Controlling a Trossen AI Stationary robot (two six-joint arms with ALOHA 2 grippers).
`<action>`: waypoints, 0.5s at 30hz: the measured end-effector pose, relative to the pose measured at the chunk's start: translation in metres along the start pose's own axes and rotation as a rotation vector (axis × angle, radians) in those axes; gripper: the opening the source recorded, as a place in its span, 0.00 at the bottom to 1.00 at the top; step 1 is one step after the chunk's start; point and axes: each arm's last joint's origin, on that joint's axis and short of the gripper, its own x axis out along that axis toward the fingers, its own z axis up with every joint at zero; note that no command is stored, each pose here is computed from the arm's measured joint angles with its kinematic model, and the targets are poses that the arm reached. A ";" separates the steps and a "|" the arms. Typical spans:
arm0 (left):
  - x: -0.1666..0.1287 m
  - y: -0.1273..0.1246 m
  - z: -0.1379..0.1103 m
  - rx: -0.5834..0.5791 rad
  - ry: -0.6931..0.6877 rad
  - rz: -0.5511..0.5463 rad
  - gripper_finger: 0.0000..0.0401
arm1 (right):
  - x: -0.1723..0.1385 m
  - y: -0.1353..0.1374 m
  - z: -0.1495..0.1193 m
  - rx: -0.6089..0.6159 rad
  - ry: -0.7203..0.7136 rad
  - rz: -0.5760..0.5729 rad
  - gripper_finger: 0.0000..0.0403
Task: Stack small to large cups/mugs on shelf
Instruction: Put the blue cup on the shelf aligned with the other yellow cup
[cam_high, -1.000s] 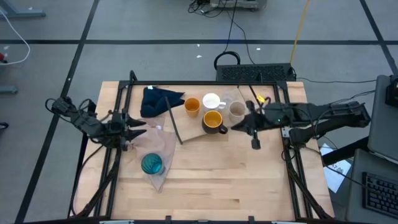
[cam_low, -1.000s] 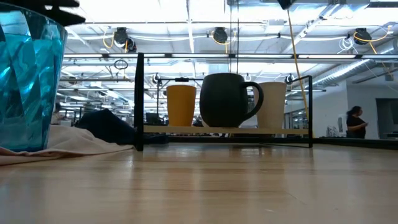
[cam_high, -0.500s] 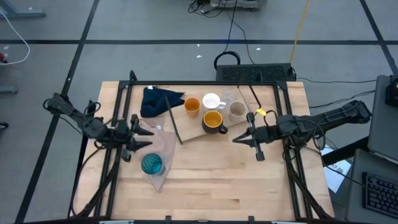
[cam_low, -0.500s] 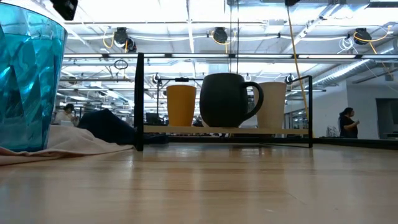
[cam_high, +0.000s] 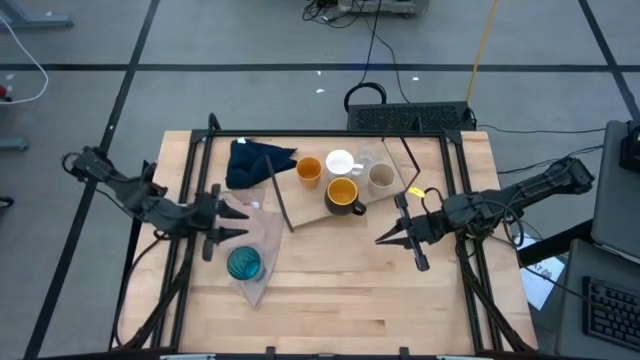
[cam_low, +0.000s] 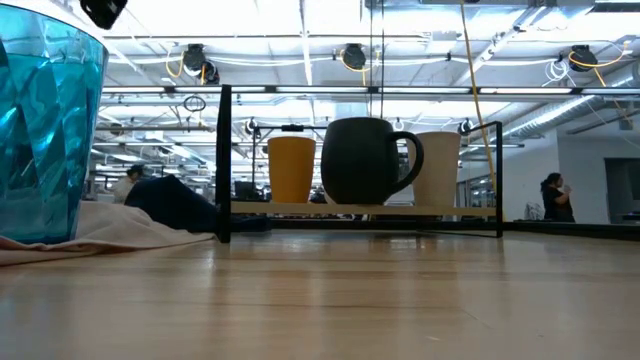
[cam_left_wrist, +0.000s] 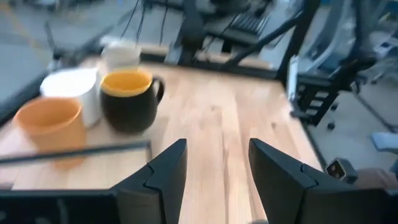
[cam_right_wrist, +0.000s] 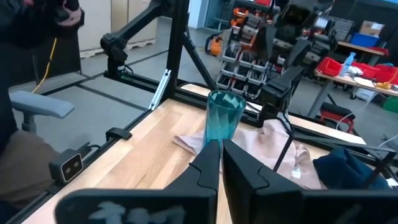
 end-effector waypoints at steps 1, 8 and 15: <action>-0.001 -0.001 0.006 -0.015 0.039 0.016 0.43 | 0.001 0.000 0.000 0.000 0.001 0.000 0.02; 0.013 -0.019 0.023 -0.052 0.394 0.089 0.43 | 0.003 0.000 -0.002 0.011 0.012 0.002 0.02; 0.030 -0.035 0.025 -0.125 0.699 0.140 0.43 | 0.003 0.000 -0.002 0.011 0.012 -0.002 0.02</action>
